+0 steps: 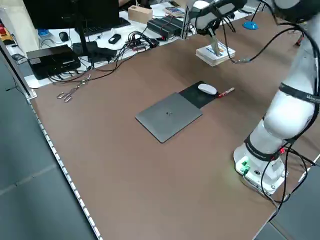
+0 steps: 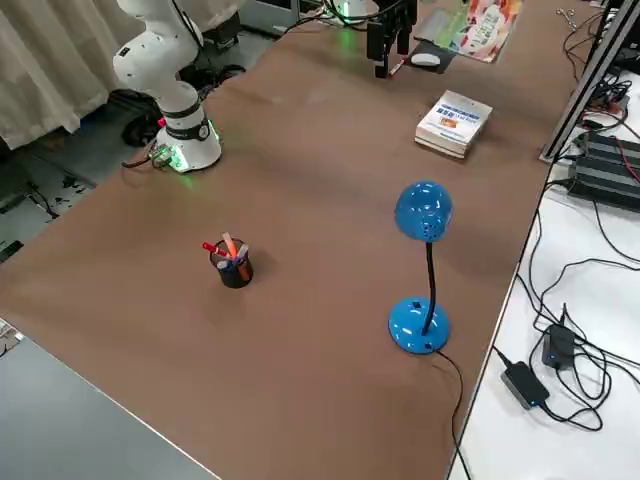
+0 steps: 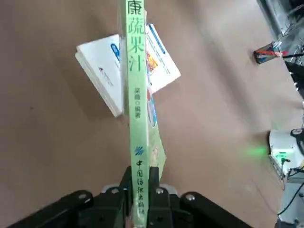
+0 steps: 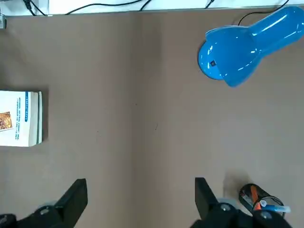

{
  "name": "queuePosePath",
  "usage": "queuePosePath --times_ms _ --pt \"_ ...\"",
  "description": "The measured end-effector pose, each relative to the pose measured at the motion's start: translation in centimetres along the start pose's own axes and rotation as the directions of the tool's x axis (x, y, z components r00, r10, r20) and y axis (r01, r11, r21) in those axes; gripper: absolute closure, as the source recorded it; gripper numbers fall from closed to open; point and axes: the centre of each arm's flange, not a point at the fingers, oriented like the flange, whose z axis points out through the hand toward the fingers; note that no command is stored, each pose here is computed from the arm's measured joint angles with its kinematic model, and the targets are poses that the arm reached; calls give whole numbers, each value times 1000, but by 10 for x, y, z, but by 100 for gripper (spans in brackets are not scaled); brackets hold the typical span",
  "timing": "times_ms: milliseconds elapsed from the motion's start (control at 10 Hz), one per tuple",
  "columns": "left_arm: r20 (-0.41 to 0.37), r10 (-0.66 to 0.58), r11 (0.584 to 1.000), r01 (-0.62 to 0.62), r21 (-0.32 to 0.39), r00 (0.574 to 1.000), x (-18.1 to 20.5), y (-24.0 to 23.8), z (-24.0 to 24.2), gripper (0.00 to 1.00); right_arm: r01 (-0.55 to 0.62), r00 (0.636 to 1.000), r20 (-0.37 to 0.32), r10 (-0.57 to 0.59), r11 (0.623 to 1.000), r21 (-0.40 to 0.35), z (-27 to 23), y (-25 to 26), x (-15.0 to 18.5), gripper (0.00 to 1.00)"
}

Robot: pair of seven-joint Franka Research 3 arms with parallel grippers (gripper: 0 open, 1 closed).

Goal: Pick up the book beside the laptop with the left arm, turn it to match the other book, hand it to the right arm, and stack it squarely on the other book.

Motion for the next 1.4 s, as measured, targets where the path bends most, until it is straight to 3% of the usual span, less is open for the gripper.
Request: queuePosePath --times_ms 400,600,1000,1400 --pt "183 167 985 -171 7 969 68 -35 32 84 1 1000 -1 -1 1000 0 0 -1 0 0" --pt "191 243 970 -243 -26 951 90 -39 55 84 8 1000 -2 -8 1000 1 0 -5 0 0" --pt "192 435 900 -422 -106 880 116 -17 114 85 -21 999 -30 21 1000 1 -2 3 3 0" --pt "177 554 832 -534 -152 813 119 -15 139 85 -120 992 -30 120 993 -10 -2 61 4 0"
